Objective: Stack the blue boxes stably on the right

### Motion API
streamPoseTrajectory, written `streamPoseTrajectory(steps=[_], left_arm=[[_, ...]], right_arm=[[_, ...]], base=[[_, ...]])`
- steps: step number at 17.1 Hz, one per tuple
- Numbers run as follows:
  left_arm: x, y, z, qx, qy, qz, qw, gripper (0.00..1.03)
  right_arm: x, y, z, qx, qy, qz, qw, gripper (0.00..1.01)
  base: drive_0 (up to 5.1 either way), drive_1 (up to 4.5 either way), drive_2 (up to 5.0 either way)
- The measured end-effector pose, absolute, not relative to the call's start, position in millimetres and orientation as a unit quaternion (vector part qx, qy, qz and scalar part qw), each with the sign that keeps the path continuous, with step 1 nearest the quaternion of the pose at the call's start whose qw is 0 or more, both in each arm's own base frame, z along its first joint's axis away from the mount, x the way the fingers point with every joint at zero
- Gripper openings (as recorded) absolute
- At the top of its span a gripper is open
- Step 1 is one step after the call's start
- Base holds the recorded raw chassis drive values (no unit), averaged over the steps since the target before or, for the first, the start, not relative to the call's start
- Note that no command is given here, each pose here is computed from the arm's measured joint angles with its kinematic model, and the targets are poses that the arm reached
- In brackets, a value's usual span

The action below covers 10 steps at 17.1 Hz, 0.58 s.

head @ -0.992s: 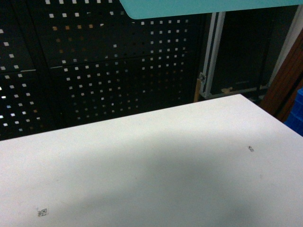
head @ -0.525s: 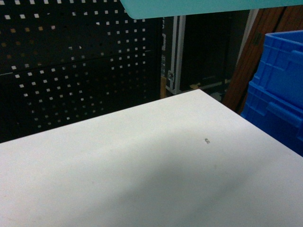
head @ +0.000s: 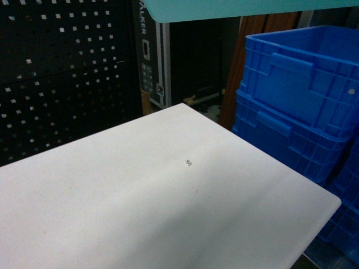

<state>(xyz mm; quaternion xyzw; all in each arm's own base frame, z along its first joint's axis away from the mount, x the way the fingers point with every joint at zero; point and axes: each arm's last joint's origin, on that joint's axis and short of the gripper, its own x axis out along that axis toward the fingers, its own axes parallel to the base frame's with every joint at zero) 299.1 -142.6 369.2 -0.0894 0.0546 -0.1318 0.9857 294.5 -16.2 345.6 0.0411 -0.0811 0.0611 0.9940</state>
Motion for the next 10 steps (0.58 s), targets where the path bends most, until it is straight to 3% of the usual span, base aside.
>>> streamPoseTrajectory(steps=[10], left_arm=[[299.1,-142.6,369.2,-0.090,0.055,-0.132,0.986,0.02]], right_arm=[[294.5,-16.2,345.6,0.041,-0.081,0.061,0.994,0.02]], base=[[-1.6,-1.63,-1.6]])
